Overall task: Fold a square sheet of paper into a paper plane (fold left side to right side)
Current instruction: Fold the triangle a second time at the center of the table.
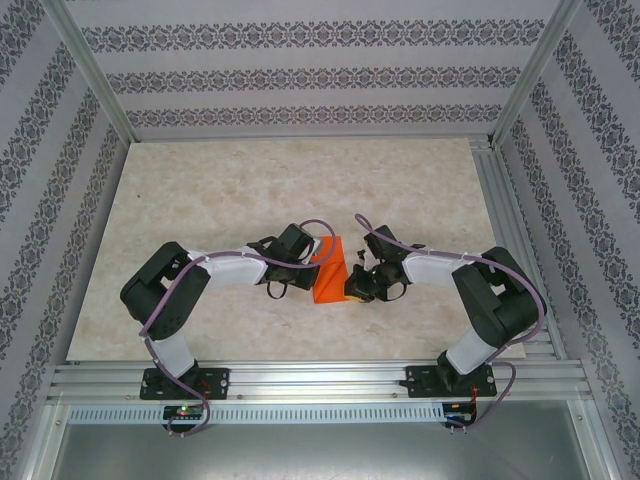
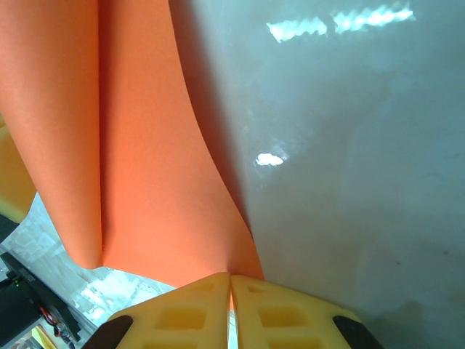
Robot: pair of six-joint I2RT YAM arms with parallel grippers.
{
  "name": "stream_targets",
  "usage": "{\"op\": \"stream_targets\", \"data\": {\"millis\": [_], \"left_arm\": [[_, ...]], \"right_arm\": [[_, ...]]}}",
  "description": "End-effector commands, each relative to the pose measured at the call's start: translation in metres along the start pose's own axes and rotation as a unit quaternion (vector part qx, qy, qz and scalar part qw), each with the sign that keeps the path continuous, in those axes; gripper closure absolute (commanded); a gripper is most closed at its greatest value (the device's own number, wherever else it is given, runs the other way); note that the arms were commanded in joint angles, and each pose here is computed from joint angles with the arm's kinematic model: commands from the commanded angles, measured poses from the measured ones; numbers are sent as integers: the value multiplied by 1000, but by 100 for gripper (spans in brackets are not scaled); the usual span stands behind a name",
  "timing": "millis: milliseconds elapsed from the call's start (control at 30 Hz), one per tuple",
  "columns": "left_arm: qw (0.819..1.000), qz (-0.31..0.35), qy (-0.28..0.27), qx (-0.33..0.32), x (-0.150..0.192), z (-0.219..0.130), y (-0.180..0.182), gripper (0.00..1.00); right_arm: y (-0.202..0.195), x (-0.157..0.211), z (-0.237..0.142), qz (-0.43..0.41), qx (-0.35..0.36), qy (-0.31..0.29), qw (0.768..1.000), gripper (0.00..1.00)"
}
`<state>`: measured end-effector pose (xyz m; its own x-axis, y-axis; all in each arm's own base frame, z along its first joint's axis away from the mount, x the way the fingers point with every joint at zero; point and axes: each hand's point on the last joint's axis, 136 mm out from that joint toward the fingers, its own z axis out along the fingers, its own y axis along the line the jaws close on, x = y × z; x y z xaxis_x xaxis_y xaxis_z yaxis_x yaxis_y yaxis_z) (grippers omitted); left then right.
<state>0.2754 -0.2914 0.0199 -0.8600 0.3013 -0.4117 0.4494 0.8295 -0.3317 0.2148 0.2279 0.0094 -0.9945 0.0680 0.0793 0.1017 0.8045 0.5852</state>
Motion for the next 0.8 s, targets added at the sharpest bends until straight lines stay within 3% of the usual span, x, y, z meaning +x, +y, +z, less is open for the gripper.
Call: {"op": "stream_targets", "data": {"millis": [0, 500, 767], "left_arm": [[1000, 4, -4, -21, -5, 0, 10, 99], [1000, 5, -13, -24, -7, -6, 11, 100], [1000, 5, -8, -18, -4, -4, 10, 99]], "right_arm": [[-23, 9, 11, 6, 50, 13, 999, 89], [-21, 9, 11, 4, 48, 12, 999, 88], [19, -12, -16, -13, -21, -30, 999, 87]]}}
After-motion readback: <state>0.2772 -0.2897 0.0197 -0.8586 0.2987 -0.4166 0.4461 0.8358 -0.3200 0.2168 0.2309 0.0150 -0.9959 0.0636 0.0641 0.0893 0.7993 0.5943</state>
